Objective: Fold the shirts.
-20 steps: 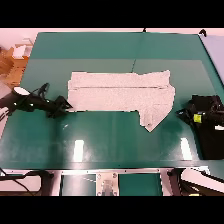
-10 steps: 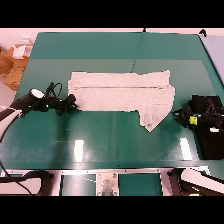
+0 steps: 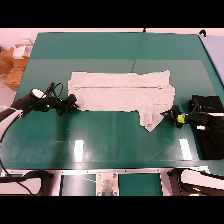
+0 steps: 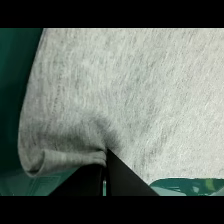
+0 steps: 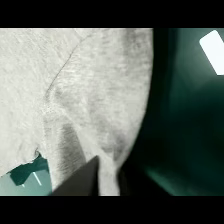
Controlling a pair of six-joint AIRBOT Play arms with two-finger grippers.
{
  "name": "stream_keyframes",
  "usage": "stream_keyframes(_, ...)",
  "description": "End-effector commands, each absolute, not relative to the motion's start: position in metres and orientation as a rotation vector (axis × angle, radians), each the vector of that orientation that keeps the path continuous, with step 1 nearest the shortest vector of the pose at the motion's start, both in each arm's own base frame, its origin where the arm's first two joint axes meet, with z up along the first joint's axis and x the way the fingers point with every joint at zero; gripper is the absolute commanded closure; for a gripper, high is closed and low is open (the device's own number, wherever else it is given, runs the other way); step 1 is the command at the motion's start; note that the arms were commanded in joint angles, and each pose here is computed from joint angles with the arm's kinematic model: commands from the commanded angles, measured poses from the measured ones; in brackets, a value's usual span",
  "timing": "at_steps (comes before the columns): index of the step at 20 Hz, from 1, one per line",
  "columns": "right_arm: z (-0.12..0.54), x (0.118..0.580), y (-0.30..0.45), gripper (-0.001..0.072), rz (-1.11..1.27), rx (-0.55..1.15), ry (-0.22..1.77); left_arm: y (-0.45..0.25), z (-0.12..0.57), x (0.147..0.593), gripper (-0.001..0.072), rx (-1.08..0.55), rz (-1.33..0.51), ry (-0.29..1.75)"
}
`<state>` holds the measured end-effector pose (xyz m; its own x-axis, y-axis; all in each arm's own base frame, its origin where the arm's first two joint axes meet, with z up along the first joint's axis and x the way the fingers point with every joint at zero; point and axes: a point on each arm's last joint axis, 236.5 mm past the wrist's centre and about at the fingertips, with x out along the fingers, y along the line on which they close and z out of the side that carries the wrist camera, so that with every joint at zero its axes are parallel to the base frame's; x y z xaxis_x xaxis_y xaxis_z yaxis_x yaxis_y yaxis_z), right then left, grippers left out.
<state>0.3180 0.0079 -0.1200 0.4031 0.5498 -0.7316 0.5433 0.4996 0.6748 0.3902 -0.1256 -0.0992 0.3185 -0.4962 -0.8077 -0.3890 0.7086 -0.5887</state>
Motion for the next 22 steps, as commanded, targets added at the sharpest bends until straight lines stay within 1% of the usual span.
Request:
stream_keyframes(1, -0.12, 0.331, 0.014, 0.0698, 0.044, 1.121, 1.213, -0.129, -0.1, 0.383, 0.0689, -0.833, -0.097, 1.322)
stream_keyframes(2, -0.116, 0.33, 0.016, 0.0699, 0.072, 1.115, 1.223, -0.129, -0.099, 0.38, 0.069, -0.822, -0.104, 1.332)
stream_keyframes(4, -0.108, 0.321, 0.01, 0.0701, 0.083, 1.094, 1.243, -0.12, -0.1, 0.364, 0.069, -0.729, -0.097, 1.391)
stream_keyframes(6, -0.103, 0.304, -0.008, 0.0701, 0.024, 1.051, 1.275, -0.094, -0.096, 0.34, 0.069, -0.588, -0.022, 1.454)
stream_keyframes(8, -0.095, 0.283, -0.026, 0.0701, -0.059, 0.992, 1.313, -0.076, -0.077, 0.321, 0.069, -0.483, 0.007, 1.478)
stream_keyframes(10, -0.083, 0.265, -0.037, 0.0701, -0.145, 0.926, 1.344, -0.069, -0.056, 0.309, 0.0689, -0.447, 0.015, 1.474)
stream_keyframes(12, -0.067, 0.247, -0.039, 0.0702, -0.177, 0.874, 1.367, -0.066, -0.043, 0.291, 0.0689, -0.415, 0.01, 1.507)
stream_keyframes(14, -0.053, 0.232, -0.04, 0.0702, -0.199, 0.82, 1.379, -0.062, -0.044, 0.273, 0.0689, -0.398, 0.03, 1.577)
stream_keyframes(16, -0.04, 0.226, -0.043, 0.0702, -0.223, 0.794, 1.35, -0.062, -0.043, 0.263, 0.0689, -0.391, 0.03, 1.618)
stream_keyframes(18, -0.028, 0.24, -0.046, 0.0701, -0.22, 0.802, 1.282, -0.063, -0.041, 0.272, 0.0689, -0.404, 0.032, 1.583)
stream_keyframes(22, -0.004, 0.296, -0.04, 0.0701, -0.128, 0.799, 1.162, -0.083, -0.016, 0.33, 0.069, -0.496, -0.039, 1.413)
